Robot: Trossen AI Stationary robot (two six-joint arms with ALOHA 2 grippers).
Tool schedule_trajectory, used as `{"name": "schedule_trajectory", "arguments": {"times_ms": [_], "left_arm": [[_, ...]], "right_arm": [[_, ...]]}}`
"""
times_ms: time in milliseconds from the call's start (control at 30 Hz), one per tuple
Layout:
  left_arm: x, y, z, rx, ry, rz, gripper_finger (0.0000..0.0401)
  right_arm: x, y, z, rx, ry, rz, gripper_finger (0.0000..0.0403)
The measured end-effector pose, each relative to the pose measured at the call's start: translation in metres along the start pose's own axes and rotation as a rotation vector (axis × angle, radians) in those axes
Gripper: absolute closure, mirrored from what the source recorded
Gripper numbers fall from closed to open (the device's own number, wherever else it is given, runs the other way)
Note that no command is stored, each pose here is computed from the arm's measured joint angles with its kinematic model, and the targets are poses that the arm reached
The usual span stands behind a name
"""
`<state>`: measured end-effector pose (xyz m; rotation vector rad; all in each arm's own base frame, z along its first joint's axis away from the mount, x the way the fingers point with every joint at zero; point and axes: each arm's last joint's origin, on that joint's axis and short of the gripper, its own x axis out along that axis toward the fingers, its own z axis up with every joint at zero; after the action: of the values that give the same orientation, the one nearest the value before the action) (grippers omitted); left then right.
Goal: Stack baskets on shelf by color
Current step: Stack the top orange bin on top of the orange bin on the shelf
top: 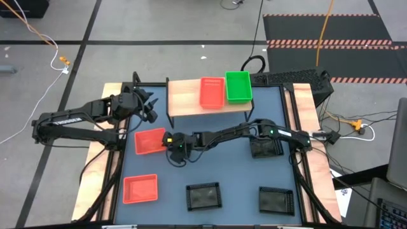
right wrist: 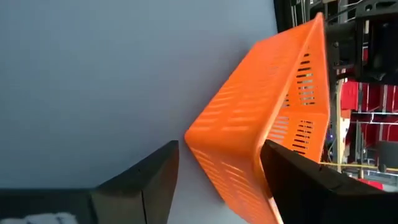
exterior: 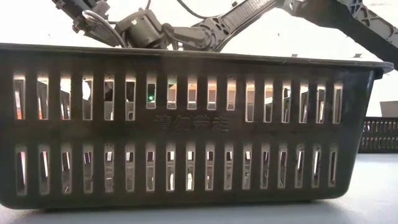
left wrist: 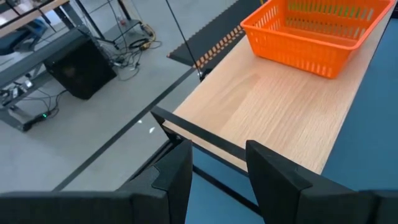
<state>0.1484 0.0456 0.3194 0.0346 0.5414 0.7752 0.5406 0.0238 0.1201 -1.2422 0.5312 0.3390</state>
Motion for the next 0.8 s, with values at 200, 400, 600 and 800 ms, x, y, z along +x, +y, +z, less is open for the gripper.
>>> {"name": "schedule_trajectory", "arguments": {"times_ms": [200, 400, 600, 800], "left_arm": [[0.000, 0.000, 0.000, 0.000, 0.000, 0.000, 0.0249], [0.000, 0.000, -0.001, 0.006, 0.005, 0.000, 0.0249], [0.000, 0.000, 0.000, 0.008, 0.004, 0.000, 0.0249], [0.000, 0.000, 0.000, 0.006, 0.002, 0.002, 0.0249]], "right_arm": [[-0.004, -0.002, 0.002, 0.032, 0.030, 0.006, 0.0246], [-0.015, -0.001, 0.018, 0.025, 0.042, 0.057, 0.0351], [-0.051, -0.018, 0.048, 0.126, -0.029, 0.111, 0.0394], [-0.105, -0.051, 0.065, 0.317, -0.134, 0.184, 0.0398]]}}
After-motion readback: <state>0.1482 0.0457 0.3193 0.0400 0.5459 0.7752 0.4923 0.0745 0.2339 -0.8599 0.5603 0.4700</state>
